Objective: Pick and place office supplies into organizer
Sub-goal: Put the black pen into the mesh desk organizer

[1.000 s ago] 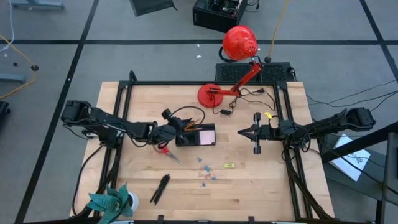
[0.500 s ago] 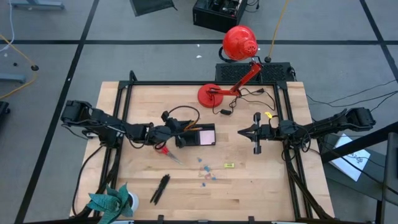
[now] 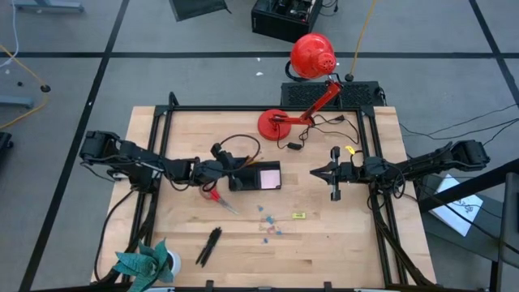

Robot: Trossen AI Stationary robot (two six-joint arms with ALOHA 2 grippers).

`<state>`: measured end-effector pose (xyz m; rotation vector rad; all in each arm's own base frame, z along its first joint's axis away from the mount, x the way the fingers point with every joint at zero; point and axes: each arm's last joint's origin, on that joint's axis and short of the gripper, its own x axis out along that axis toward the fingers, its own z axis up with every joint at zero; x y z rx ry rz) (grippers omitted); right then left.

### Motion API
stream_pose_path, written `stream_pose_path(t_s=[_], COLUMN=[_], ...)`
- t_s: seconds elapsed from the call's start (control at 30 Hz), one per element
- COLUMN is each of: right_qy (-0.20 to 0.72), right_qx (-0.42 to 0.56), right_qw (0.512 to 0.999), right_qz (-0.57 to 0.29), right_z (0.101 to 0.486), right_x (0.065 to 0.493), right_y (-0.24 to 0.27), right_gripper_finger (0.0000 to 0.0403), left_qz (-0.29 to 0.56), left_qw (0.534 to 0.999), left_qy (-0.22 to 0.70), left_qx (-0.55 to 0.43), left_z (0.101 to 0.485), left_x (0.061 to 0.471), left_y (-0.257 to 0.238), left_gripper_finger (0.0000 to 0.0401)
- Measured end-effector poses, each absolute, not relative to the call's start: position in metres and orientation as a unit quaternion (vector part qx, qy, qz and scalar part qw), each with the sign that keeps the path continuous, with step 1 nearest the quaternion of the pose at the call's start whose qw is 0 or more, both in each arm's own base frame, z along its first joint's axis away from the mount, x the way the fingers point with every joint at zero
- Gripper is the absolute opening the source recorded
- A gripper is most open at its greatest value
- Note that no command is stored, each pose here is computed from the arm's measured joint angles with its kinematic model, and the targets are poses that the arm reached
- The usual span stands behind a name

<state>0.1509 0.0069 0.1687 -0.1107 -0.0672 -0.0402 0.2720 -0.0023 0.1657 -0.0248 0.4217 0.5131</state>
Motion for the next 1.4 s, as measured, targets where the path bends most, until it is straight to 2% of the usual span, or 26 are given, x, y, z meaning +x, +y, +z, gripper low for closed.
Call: stream_pose_path(t_s=[0.3, 0.5, 0.6, 0.7, 0.87, 0.93, 1.03, 1.13, 1.27, 1.4], right_qy=[-0.034, -0.034, -0.033, -0.033, -0.030, -0.026, -0.022, -0.018, -0.018, -0.014], right_qx=[-0.055, -0.055, -0.056, -0.057, -0.056, -0.056, -0.054, -0.046, -0.042, -0.042], right_qw=[0.998, 0.998, 0.998, 0.998, 0.998, 0.998, 0.998, 0.999, 0.999, 0.999], right_qz=[-0.020, -0.020, -0.021, -0.021, -0.020, -0.020, -0.019, -0.019, -0.018, -0.018], right_z=[0.169, 0.169, 0.169, 0.169, 0.168, 0.167, 0.166, 0.166, 0.166, 0.165], right_x=[0.151, 0.151, 0.151, 0.151, 0.151, 0.151, 0.151, 0.151, 0.151, 0.151], right_y=[0.007, 0.007, 0.007, 0.007, 0.007, 0.007, 0.007, 0.007, 0.007, 0.007], right_gripper_finger=[0.0009, 0.0009, 0.0009, 0.0009, 0.0009, 0.0009, 0.0009, 0.0009, 0.0009, 0.0009], left_qz=[0.236, 0.214, 0.197, 0.191, 0.145, 0.117, 0.089, 0.086, 0.103, 0.111], left_qw=[0.948, 0.958, 0.964, 0.966, 0.944, 0.941, 0.941, 0.937, 0.902, 0.844], left_qy=[0.215, 0.187, 0.168, 0.167, 0.286, 0.304, 0.316, 0.337, 0.409, 0.496], left_qx=[-0.010, 0.038, 0.065, 0.038, 0.079, 0.092, 0.075, 0.019, -0.095, -0.172], left_z=[0.165, 0.174, 0.191, 0.219, 0.270, 0.288, 0.308, 0.316, 0.300, 0.267], left_x=[0.272, 0.274, 0.277, 0.279, 0.276, 0.274, 0.269, 0.263, 0.256, 0.257], left_y=[-0.003, -0.008, -0.016, -0.024, -0.060, -0.082, -0.112, -0.136, -0.158, -0.182], left_gripper_finger=[0.0109, 0.0128, 0.0128, 0.0129, 0.0129, 0.0129, 0.0129, 0.0129, 0.0124, 0.0100])
